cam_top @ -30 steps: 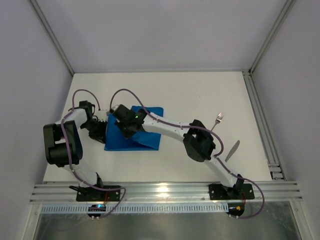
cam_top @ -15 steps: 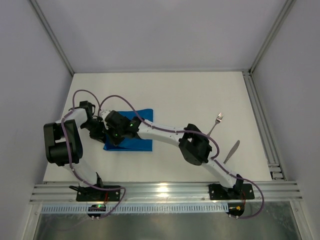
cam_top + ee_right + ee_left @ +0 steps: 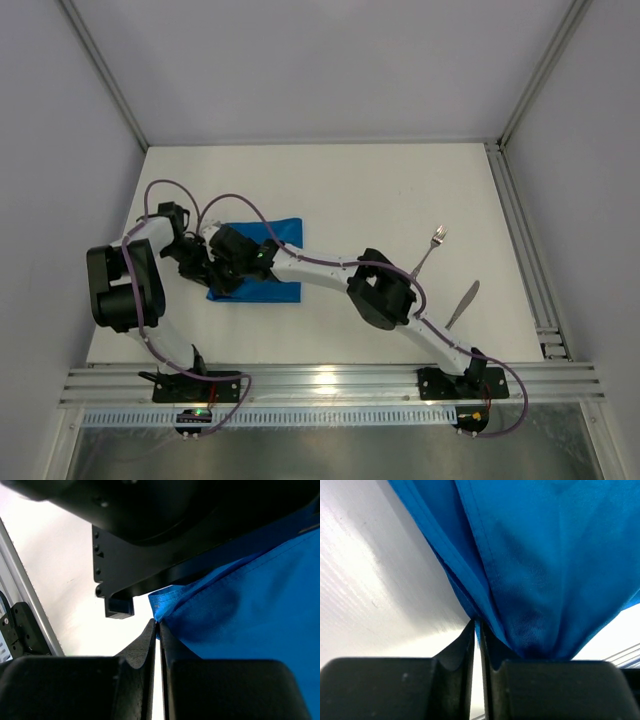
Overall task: Fold the napkin into a case and place the utensils inside
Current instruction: Fold the rectangle-folded napkin at the center of the board, then move the square-folded napkin to the center of the board.
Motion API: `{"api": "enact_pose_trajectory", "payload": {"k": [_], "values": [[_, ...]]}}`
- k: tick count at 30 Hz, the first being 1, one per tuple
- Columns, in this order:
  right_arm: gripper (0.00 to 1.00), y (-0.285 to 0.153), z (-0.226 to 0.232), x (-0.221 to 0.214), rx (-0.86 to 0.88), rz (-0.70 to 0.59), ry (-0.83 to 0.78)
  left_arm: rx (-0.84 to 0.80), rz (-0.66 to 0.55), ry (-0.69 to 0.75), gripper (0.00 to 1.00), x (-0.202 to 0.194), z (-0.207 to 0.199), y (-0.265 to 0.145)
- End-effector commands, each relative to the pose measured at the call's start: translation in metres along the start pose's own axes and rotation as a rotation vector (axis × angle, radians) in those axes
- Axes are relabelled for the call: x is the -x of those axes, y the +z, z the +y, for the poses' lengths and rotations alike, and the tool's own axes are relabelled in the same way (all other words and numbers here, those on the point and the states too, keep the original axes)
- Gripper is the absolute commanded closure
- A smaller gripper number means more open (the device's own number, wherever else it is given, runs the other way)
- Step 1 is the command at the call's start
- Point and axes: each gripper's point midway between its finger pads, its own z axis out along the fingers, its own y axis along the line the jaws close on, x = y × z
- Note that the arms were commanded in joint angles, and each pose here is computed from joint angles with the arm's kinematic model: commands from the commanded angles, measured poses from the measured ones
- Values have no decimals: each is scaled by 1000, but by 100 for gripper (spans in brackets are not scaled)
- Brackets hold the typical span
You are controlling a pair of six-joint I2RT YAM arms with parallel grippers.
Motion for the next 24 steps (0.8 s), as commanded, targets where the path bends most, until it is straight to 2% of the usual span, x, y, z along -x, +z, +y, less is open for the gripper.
{"api": "enact_pose_trajectory", "payload": {"k": [1, 4, 5, 8, 10, 12, 13, 14, 16, 17, 18, 20, 22, 24], "values": [[83, -2, 10, 27, 43, -83, 23, 76, -9, 23, 89, 0, 16, -10], [66, -9, 18, 37, 67, -98, 3, 112, -16, 16, 85, -1, 24, -19], [56, -13, 20, 42, 70, -105, -3, 120, -19, 14, 85, -1, 26, -22], [42, -35, 26, 58, 75, -128, -29, 145, -33, 0, 80, -1, 34, -34], [38, -61, 28, 78, 73, -170, -33, 152, -36, -2, 77, -2, 36, -41], [36, -78, 16, 78, 44, -170, -12, 159, -46, -2, 74, -3, 35, -47], [36, -103, 6, 95, 20, -214, 4, 159, -52, 0, 72, -2, 34, -50], [36, -107, -10, 83, -6, -189, 53, 148, -66, 6, 71, -1, 30, -53], [36, -141, -28, 92, -32, -229, 107, 135, -74, 11, 69, 0, 25, -57], [36, -146, -67, 77, -96, -214, 180, 132, -85, 15, 69, 1, 23, -61], [37, -162, -81, 80, -128, -240, 208, 103, -95, 26, 68, 3, 16, -63], [45, -174, -139, 61, -222, -229, 334, 89, -104, 30, 67, 3, 11, -66], [55, -181, -169, 53, -247, -223, 411, 76, -114, 34, 66, 2, 6, -72], [59, -187, -208, 47, -264, -236, 506, 75, -119, 37, 65, 3, 4, -75]]}}
